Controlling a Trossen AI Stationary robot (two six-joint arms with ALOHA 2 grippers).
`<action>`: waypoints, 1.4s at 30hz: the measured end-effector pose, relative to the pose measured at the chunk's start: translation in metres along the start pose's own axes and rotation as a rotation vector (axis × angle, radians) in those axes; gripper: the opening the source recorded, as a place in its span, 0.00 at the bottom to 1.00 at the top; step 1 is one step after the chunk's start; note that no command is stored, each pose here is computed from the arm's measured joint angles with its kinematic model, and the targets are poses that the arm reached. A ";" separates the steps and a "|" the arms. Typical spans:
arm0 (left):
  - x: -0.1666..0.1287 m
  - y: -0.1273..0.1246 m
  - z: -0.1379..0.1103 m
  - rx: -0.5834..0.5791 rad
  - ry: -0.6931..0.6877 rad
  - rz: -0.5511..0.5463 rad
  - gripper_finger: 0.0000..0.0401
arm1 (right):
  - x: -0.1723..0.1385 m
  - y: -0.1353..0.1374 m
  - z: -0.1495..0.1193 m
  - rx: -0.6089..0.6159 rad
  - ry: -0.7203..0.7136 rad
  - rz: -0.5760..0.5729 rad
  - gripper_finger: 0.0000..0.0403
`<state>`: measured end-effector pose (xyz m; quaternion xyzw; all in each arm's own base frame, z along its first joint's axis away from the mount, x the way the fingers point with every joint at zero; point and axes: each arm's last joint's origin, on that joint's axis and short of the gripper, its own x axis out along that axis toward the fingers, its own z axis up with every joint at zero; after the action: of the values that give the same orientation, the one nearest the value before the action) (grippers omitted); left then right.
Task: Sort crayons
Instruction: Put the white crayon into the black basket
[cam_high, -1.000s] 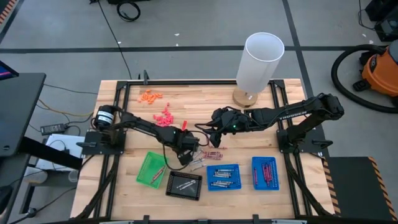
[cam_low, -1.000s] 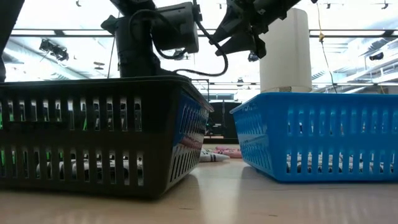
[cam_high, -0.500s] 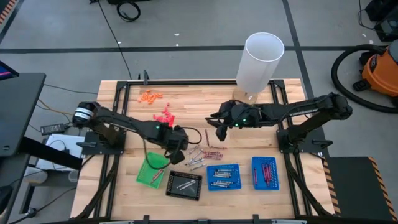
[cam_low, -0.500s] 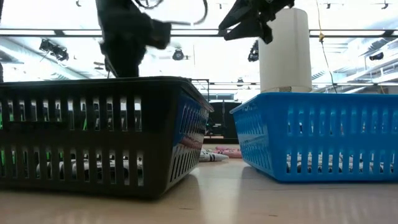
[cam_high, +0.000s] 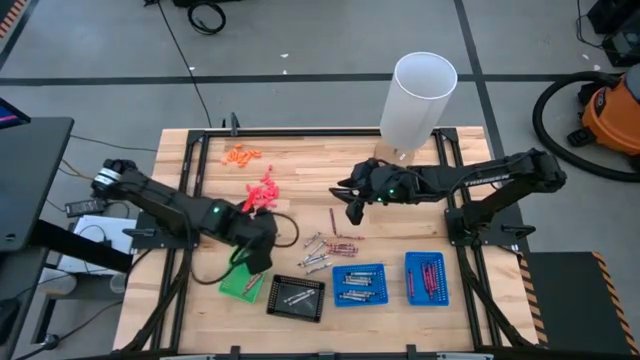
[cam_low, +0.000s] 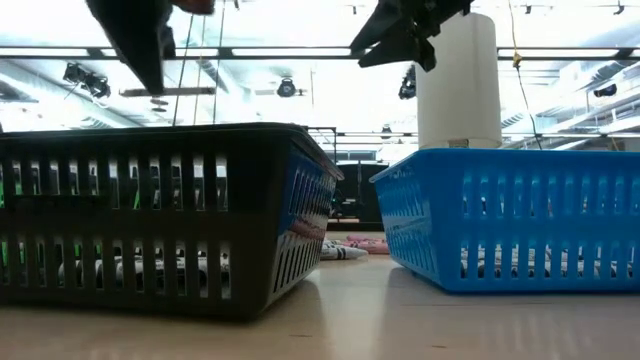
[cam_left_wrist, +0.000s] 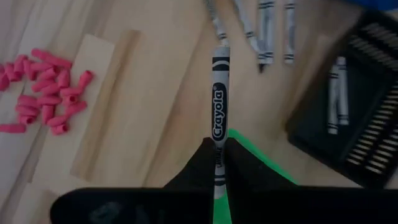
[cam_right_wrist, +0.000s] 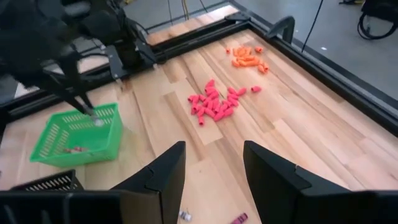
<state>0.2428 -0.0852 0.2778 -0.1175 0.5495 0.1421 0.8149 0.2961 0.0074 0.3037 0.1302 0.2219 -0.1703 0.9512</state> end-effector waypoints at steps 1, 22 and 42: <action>-0.003 -0.002 -0.003 0.005 -0.005 -0.010 0.03 | 0.000 0.000 -0.001 -0.002 0.006 -0.001 0.42; 0.015 -0.031 -0.079 -0.112 -0.006 -0.111 0.03 | 0.005 -0.005 0.000 -0.027 0.004 -0.022 0.42; 0.065 -0.031 -0.113 -0.545 0.104 -0.300 0.03 | 0.005 -0.005 0.002 -0.020 -0.012 -0.011 0.42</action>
<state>0.1796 -0.1464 0.1772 -0.4184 0.5088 0.1561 0.7360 0.2993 0.0012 0.3026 0.1186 0.2185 -0.1740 0.9529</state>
